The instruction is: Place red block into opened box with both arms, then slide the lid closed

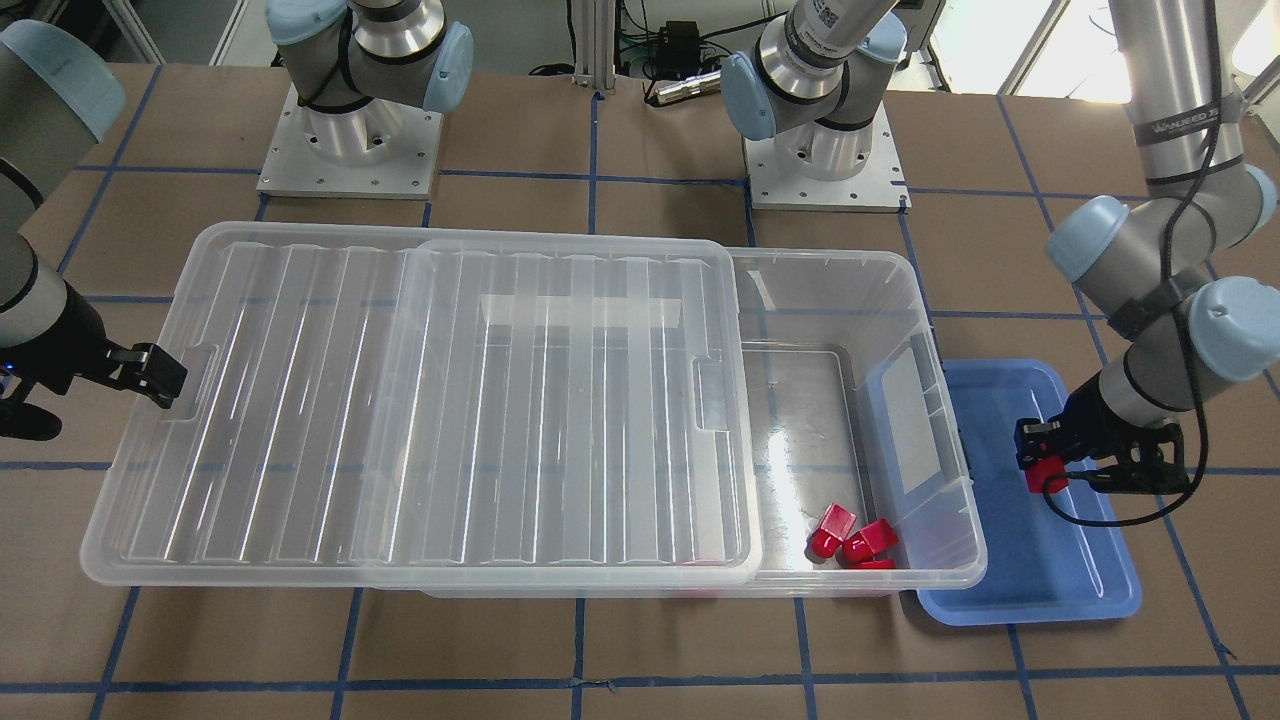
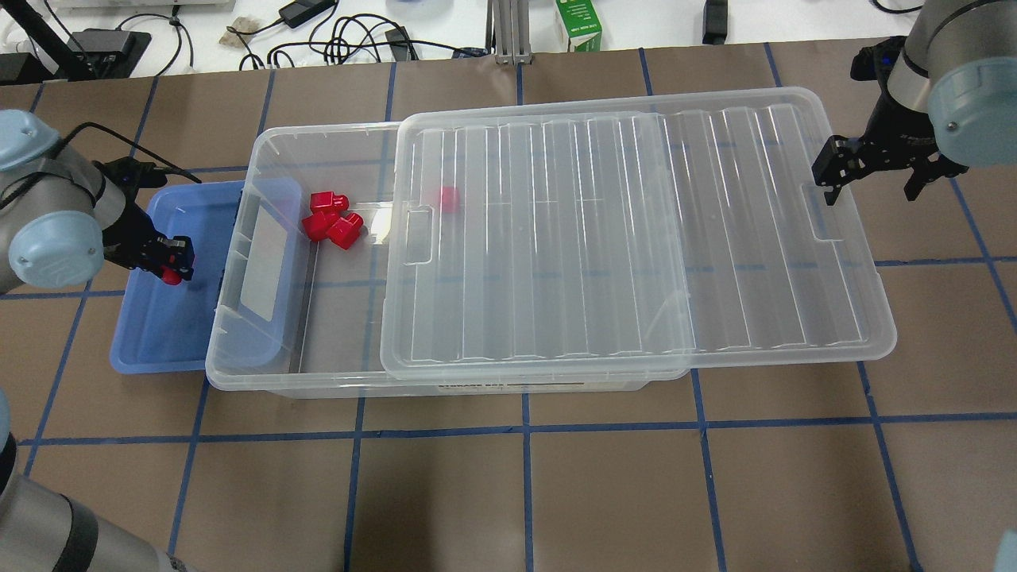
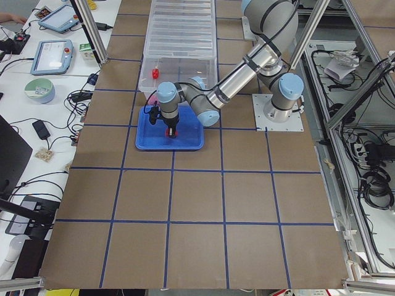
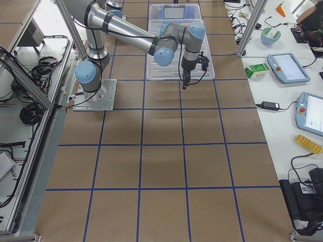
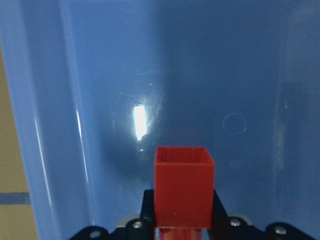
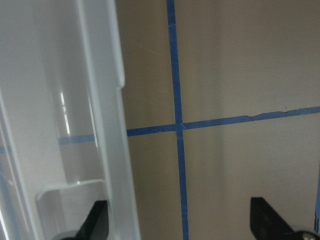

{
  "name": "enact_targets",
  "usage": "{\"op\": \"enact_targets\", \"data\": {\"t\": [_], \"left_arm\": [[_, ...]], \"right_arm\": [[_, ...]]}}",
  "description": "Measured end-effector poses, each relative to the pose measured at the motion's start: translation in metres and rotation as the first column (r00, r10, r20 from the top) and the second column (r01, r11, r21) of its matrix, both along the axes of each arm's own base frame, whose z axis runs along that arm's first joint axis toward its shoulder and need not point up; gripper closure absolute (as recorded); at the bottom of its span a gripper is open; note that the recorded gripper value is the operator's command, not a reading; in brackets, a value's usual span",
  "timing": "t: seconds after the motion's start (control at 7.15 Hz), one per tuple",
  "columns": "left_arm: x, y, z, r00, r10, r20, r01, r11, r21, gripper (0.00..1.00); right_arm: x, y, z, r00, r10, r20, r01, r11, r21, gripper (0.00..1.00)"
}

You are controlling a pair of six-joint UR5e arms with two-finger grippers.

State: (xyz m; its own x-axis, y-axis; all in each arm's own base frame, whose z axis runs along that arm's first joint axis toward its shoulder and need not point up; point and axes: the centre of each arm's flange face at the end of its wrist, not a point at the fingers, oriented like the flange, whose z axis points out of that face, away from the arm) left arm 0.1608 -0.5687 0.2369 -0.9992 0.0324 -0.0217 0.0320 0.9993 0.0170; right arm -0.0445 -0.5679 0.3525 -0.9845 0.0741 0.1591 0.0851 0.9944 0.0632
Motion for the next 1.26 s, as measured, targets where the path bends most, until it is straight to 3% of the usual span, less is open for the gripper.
{"op": "enact_targets", "data": {"t": [0.28, 0.42, 0.7, 0.98, 1.26], "left_arm": [[-0.009, -0.002, 0.095, 1.0, -0.012, -0.011, 0.012, 1.0, 0.017, 1.0], [-0.031, 0.0, 0.139, 1.0, -0.021, -0.014, 0.021, 1.0, 0.02, 1.0], [-0.119, 0.007, 0.189, 1.0, -0.019, -0.002, 0.019, 1.0, 0.002, 1.0], [-0.193, 0.022, 0.171, 0.999, -0.034, -0.005, 0.034, 0.999, 0.025, 1.0], [-0.222, 0.032, 0.126, 1.0, -0.012, -0.007, 0.012, 0.999, 0.037, 1.0]], "right_arm": [[0.001, -0.001, 0.007, 1.0, -0.001, 0.004, 0.001, 1.0, -0.015, 0.0], [0.007, -0.002, 0.023, 1.0, 0.001, 0.022, 0.0, 0.999, -0.052, 0.0], [0.034, 0.006, 0.092, 0.994, 0.015, 0.111, -0.002, 0.993, -0.114, 0.0], [0.097, 0.03, 0.149, 0.986, 0.036, 0.162, -0.014, 0.991, -0.136, 0.0], [0.162, 0.049, 0.162, 0.982, 0.072, 0.174, -0.046, 0.988, -0.146, 0.0]]}}
